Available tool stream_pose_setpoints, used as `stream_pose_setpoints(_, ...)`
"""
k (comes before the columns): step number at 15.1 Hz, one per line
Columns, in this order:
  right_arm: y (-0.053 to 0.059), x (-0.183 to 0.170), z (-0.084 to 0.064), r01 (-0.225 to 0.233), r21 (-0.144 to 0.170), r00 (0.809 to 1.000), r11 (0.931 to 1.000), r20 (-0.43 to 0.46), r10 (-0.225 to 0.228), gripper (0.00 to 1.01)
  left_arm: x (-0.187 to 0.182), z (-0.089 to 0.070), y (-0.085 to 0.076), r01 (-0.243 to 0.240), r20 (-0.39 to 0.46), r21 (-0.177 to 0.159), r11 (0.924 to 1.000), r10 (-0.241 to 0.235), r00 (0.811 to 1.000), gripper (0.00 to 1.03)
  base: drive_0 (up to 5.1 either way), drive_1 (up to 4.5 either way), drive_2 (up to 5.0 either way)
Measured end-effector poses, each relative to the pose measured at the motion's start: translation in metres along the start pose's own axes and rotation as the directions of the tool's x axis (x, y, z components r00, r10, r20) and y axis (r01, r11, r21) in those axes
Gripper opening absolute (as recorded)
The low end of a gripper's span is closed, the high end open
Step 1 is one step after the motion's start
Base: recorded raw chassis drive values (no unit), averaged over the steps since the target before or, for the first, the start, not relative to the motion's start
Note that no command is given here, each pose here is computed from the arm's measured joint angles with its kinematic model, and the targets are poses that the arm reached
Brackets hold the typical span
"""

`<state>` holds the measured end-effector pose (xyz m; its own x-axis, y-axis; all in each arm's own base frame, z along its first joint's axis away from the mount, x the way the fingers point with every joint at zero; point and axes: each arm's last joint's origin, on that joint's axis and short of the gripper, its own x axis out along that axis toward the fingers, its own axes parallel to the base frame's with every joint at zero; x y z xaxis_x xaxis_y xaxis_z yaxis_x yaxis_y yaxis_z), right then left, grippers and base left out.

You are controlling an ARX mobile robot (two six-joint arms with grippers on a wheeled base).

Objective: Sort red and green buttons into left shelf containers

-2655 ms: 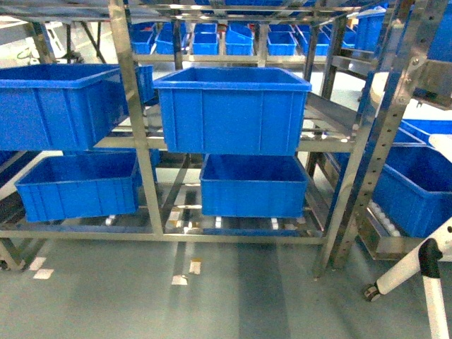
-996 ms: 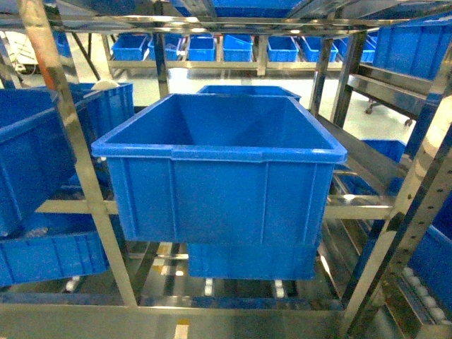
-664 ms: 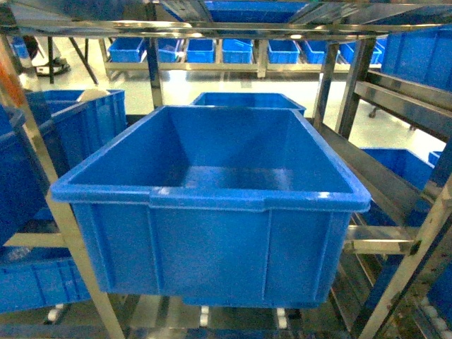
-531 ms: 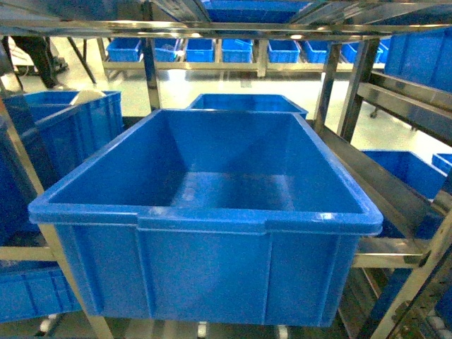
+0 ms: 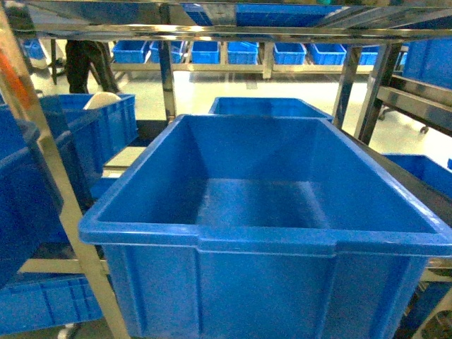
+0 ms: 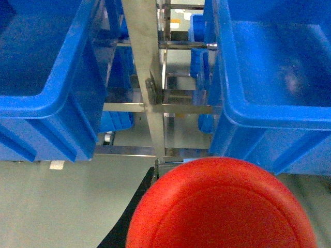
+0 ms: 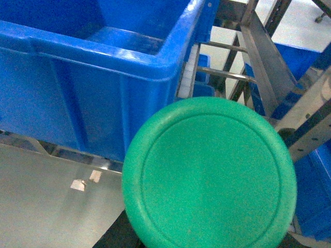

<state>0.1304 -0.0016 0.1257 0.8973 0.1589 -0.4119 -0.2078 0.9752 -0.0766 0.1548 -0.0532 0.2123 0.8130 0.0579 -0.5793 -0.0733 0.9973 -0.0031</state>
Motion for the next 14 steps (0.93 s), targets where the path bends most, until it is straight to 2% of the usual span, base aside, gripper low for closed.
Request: stream_pose_setpoints(14, 0.0002, -0.0002, 0.0007, -0.005, -0.002, 1.0, 1.0, 0.007, 0.005, 0.26, -0.0003, -0.0001, 0.0008, -0.01, 0.001, -0.001, 0.9999, 0.01, 1.0, 0.26, -4.9, 2.52, 2.5)
